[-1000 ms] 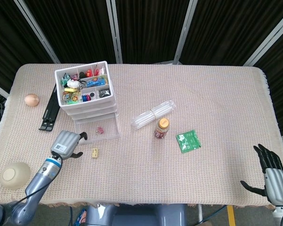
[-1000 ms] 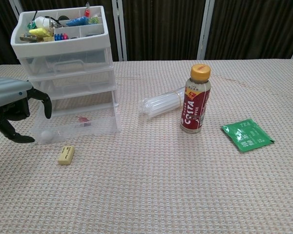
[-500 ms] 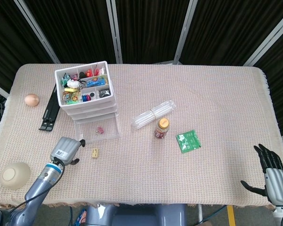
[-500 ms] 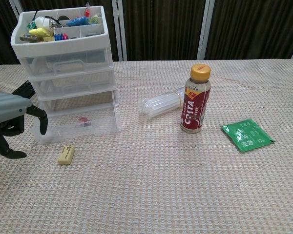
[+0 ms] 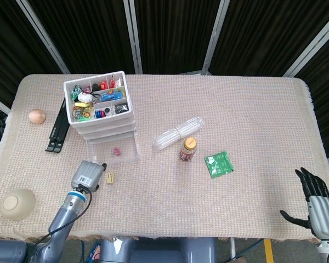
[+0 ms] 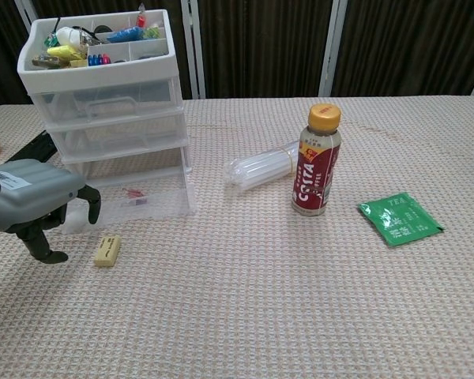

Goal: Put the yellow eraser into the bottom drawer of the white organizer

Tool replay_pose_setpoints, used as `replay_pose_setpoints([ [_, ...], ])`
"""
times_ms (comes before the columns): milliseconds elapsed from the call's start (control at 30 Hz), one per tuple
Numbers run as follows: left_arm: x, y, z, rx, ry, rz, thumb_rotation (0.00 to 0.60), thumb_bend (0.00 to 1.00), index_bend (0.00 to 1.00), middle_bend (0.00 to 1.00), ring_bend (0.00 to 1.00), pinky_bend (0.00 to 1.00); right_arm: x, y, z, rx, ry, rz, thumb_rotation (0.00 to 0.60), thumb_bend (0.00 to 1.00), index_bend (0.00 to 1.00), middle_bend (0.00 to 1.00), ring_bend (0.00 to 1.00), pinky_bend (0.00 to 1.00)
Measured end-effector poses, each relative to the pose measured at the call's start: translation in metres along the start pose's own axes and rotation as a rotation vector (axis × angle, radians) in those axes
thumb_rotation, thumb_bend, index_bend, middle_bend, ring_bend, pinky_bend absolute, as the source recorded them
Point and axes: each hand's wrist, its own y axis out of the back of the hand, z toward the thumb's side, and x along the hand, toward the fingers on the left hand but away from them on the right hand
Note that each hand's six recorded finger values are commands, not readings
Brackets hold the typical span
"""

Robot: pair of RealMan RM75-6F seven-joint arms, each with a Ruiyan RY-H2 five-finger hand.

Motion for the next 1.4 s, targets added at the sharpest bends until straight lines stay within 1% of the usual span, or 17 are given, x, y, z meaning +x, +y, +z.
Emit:
replay_pose_setpoints([
  [200, 0.004, -0.003, 0.009, 0.033, -0.004, 0.037, 0.6, 0.25, 0.34, 1.0, 0.99, 0.82, 0.0, 0.0, 0.0, -0.001, 0.002, 0.001, 0.6, 0.04, 0.01, 0.0, 0.0, 0.0],
  [467, 0.005, -0.012, 0.017, 0.013, -0.012, 0.008, 0.6, 0.25, 0.33, 1.0, 0.99, 0.82, 0.0, 0.0, 0.0, -0.002, 0.002, 0.002, 0.6, 0.04, 0.01, 0.0, 0.0, 0.0],
  [767, 0.01, -0.016, 0.024, 0.0, -0.011, -0.017, 0.6, 0.25, 0.31, 1.0, 0.99, 0.82, 0.0, 0.0, 0.0, -0.003, 0.002, 0.002, 0.6, 0.04, 0.01, 0.0, 0.0, 0.0],
  [967, 0.014, -0.017, 0.029, -0.004, -0.016, -0.017, 0.6, 0.26, 0.33, 1.0, 0.99, 0.82, 0.001, 0.0, 0.0, -0.004, 0.002, 0.002, 0.6, 0.04, 0.01, 0.0, 0.0, 0.0],
  [1033, 0.015, -0.017, 0.032, -0.01, -0.018, -0.015, 0.6, 0.29, 0.35, 1.0, 0.99, 0.82, 0.0, 0.0, 0.0, -0.004, 0.002, 0.002, 0.6, 0.04, 0.01, 0.0, 0.0, 0.0],
  [1200, 0.018, -0.016, 0.038, -0.024, -0.026, -0.004, 0.6, 0.45, 0.44, 1.0, 0.99, 0.82, 0.001, 0.0, 0.0, -0.004, 0.002, 0.002, 0.6, 0.04, 0.01, 0.0, 0.0, 0.0],
  [1267, 0.018, -0.016, 0.04, -0.029, -0.029, -0.001, 0.6, 0.49, 0.48, 1.0, 0.99, 0.82, 0.001, 0.001, 0.0, -0.005, 0.002, 0.002, 0.6, 0.04, 0.01, 0.0, 0.0, 0.0],
  [1400, 0.017, -0.016, 0.04, -0.036, -0.032, 0.002, 0.6, 0.5, 0.51, 1.0, 0.99, 0.82, 0.001, 0.001, 0.0, -0.005, 0.003, 0.001, 0.6, 0.04, 0.01, 0.0, 0.0, 0.0],
])
